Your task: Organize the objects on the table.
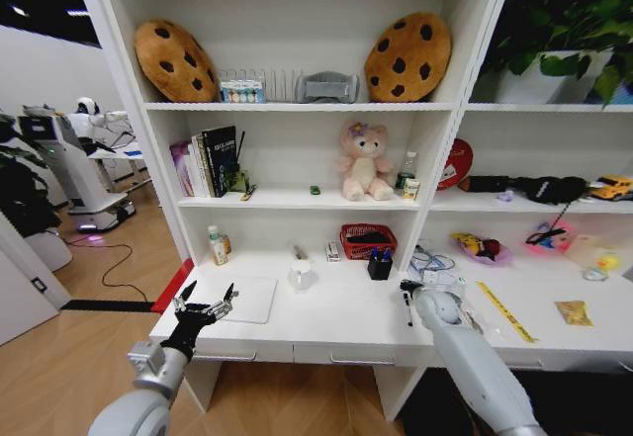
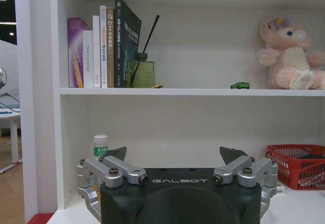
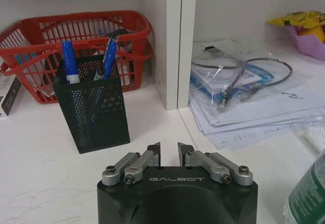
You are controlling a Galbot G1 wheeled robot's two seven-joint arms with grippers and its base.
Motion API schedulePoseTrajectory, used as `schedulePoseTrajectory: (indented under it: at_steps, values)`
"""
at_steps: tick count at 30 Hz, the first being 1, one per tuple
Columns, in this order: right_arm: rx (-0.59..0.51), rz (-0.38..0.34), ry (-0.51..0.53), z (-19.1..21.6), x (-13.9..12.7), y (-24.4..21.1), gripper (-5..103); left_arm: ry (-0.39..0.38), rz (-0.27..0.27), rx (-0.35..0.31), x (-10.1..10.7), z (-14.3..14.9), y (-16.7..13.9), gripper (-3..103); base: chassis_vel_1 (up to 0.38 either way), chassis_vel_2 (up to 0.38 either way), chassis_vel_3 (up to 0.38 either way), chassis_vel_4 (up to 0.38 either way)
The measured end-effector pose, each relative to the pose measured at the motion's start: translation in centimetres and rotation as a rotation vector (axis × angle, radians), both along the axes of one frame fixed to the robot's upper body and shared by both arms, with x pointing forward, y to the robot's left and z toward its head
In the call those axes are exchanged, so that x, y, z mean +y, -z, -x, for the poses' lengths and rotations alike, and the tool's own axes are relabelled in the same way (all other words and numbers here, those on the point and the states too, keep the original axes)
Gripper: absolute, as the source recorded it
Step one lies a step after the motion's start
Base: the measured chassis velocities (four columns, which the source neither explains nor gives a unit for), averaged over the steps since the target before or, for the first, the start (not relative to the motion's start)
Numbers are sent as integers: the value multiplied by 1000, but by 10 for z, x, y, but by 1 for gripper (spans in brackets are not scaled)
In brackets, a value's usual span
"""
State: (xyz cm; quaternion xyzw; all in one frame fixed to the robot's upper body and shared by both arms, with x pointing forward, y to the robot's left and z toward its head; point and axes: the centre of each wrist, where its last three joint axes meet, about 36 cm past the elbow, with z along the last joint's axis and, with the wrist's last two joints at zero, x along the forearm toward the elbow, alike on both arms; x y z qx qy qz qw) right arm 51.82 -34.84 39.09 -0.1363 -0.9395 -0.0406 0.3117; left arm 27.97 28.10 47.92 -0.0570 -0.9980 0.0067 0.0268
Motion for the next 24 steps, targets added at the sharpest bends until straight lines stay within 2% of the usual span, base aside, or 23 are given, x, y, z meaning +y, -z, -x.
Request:
schedulePoseTrajectory:
  at_steps: [1, 3, 4, 6, 9, 10, 11, 12, 13, 15, 17, 19, 24]
  values:
    - [0, 0, 0, 0, 0, 0, 18, 0, 0, 0, 0, 0, 0, 100, 0, 0, 0, 0]
    - [21, -30, 17, 6, 9, -3, 29, 0, 0, 0, 0, 0, 0, 100, 0, 0, 0, 0]
    - [21, -30, 17, 6, 9, -3, 29, 0, 0, 0, 0, 0, 0, 100, 0, 0, 0, 0]
    - [29, -35, 18, 9, 12, -2, 40, 0, 0, 0, 0, 0, 0, 100, 0, 0, 0, 0]
    - [35, -36, 24, 12, 14, 0, 45, 0, 0, 0, 0, 0, 0, 100, 0, 0, 0, 0]
    - [41, -36, 29, 14, 15, 1, 56, 0, 0, 0, 0, 0, 0, 100, 0, 0, 0, 0]
    - [47, -38, 31, 15, 15, 2, 61, 0, 0, 0, 0, 0, 0, 100, 0, 0, 0, 0]
    - [47, -38, 31, 15, 15, 2, 61, 0, 0, 0, 0, 0, 0, 100, 0, 0, 0, 0]
    - [52, -39, 34, 17, 14, 3, 68, 0, 0, 0, 0, 0, 0, 100, 0, 0, 0, 0]
    - [55, -39, 37, 18, 14, 3, 68, 0, 0, 0, 0, 0, 0, 100, 0, 0, 0, 0]
    - [62, -42, 41, 19, 14, 4, 79, 0, 0, 0, 0, 0, 0, 100, 0, 0, 0, 0]
    - [66, -50, 46, 19, 14, 4, 84, 0, 0, 0, 0, 0, 0, 100, 0, 0, 0, 0]
    - [72, -60, 51, 17, 16, 7, 76, 0, 0, 0, 0, 0, 0, 100, 0, 0, 0, 0]
